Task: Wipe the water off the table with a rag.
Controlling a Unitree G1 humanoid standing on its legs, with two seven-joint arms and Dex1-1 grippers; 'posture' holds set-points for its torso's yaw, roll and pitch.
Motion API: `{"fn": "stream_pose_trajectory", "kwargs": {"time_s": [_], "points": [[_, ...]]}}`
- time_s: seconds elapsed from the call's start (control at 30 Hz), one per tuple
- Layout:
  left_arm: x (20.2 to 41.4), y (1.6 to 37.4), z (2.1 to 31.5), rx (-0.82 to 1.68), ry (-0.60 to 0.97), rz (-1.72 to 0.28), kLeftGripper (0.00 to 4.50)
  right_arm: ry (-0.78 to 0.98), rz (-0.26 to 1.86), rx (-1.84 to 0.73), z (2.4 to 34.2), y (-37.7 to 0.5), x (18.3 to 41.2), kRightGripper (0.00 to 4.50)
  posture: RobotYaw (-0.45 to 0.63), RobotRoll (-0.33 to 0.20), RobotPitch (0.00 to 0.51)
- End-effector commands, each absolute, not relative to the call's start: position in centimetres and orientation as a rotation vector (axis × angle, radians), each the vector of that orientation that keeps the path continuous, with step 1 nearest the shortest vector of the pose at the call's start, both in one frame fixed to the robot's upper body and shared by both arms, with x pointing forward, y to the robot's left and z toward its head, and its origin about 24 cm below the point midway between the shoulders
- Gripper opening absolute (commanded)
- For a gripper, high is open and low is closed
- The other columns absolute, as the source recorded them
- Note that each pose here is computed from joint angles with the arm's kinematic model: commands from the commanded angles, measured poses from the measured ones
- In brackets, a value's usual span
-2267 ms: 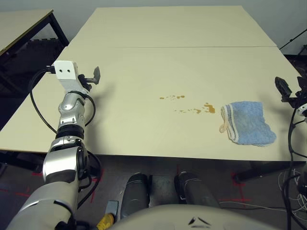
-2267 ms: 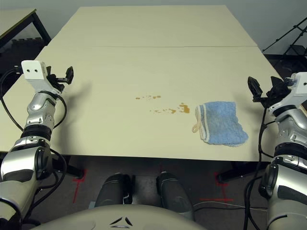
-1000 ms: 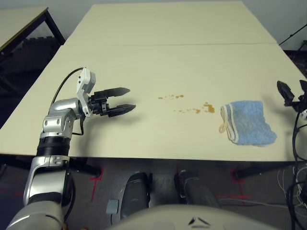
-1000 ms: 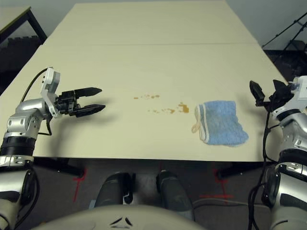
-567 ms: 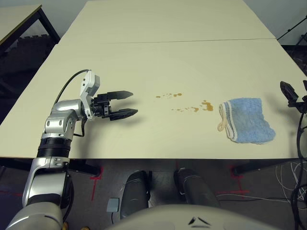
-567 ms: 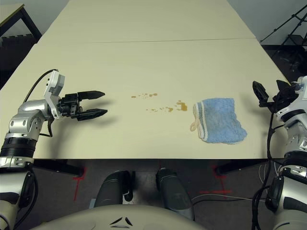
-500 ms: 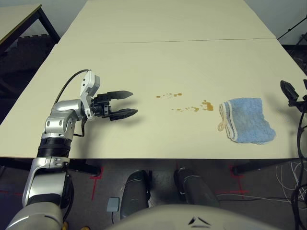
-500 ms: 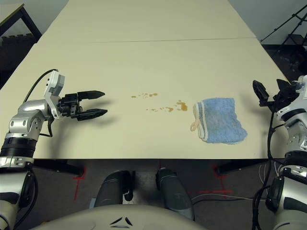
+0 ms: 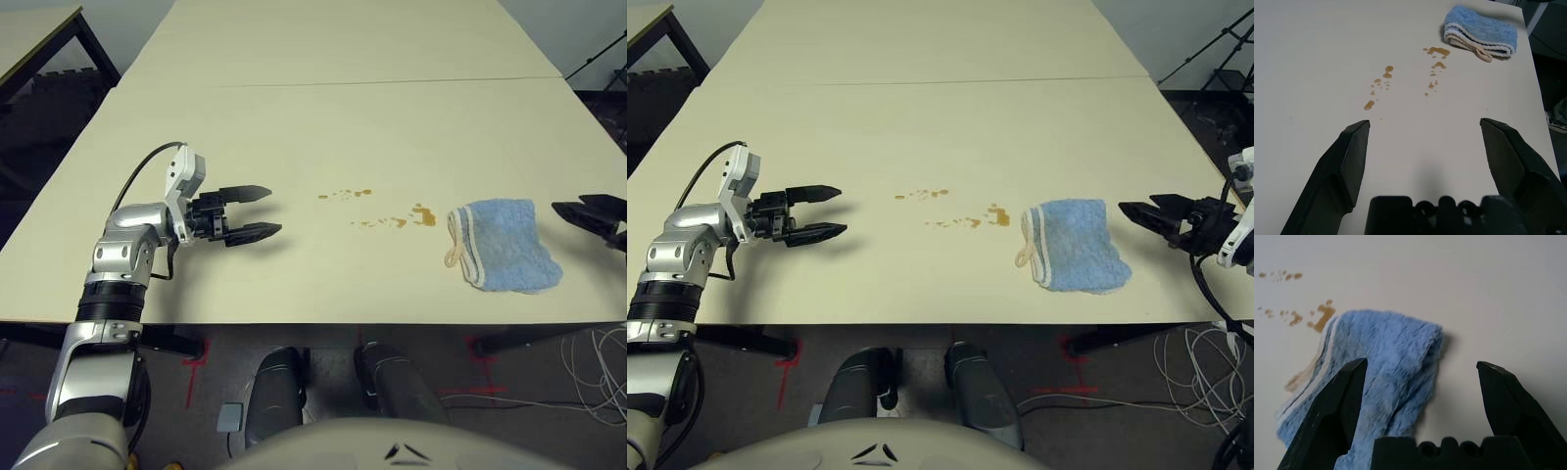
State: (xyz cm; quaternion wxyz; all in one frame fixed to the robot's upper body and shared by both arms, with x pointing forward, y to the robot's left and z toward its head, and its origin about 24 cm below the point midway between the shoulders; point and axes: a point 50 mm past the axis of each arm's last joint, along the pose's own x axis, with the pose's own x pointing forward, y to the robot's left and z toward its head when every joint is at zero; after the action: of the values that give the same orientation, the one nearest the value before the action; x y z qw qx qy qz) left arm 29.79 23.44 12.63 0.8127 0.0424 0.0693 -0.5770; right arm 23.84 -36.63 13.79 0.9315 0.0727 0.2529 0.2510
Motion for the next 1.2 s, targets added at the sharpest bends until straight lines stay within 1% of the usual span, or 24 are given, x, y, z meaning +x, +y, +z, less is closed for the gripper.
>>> {"fn": "stream_pose_trajectory", "kwargs": {"time_s": [0.03,0.2,0.4,0.63,0.83,0.93,1.1,1.17,1.2], "points": [[29.4,23.7,12.5,0.106,0.167,-1.225,4.5,0.614,0.554,0.152,12.4,-35.5,23.7,4.47,-0.27,0.0,0.145],[29.3,23.8,12.4,0.107,0.171,-1.223,4.5,0.635,0.554,0.156,10.7,-34.3,24.2,4.47,-0.26,0.0,0.144],[29.1,24.0,12.4,0.108,0.172,-1.216,4.5,0.659,0.585,0.124,9.6,-32.9,24.5,4.47,-0.25,0.0,0.141],[29.1,24.4,12.5,0.116,0.171,-1.204,4.5,0.693,0.66,-0.011,7.6,-30.7,24.5,4.47,-0.24,0.0,0.138],[29.2,24.6,12.7,0.126,0.17,-1.192,4.5,0.678,0.662,-0.117,5.9,-29.9,24.8,4.47,-0.23,0.0,0.135],[29.3,24.7,12.9,0.129,0.168,-1.19,4.5,0.666,0.654,-0.136,5.8,-29.9,24.9,3.85,-0.23,0.0,0.134],[29.3,24.7,13.0,0.136,0.166,-1.186,4.5,0.637,0.666,-0.131,6.6,-30.1,25.1,2.16,-0.23,0.0,0.13],[29.4,24.7,13.0,0.139,0.165,-1.186,4.5,0.607,0.659,-0.107,7.1,-30.2,25.4,1.36,-0.23,0.0,0.129],[29.4,24.7,13.1,0.139,0.165,-1.185,4.5,0.597,0.657,-0.101,7.2,-30.2,25.6,1.03,-0.23,0.0,0.127]]}}
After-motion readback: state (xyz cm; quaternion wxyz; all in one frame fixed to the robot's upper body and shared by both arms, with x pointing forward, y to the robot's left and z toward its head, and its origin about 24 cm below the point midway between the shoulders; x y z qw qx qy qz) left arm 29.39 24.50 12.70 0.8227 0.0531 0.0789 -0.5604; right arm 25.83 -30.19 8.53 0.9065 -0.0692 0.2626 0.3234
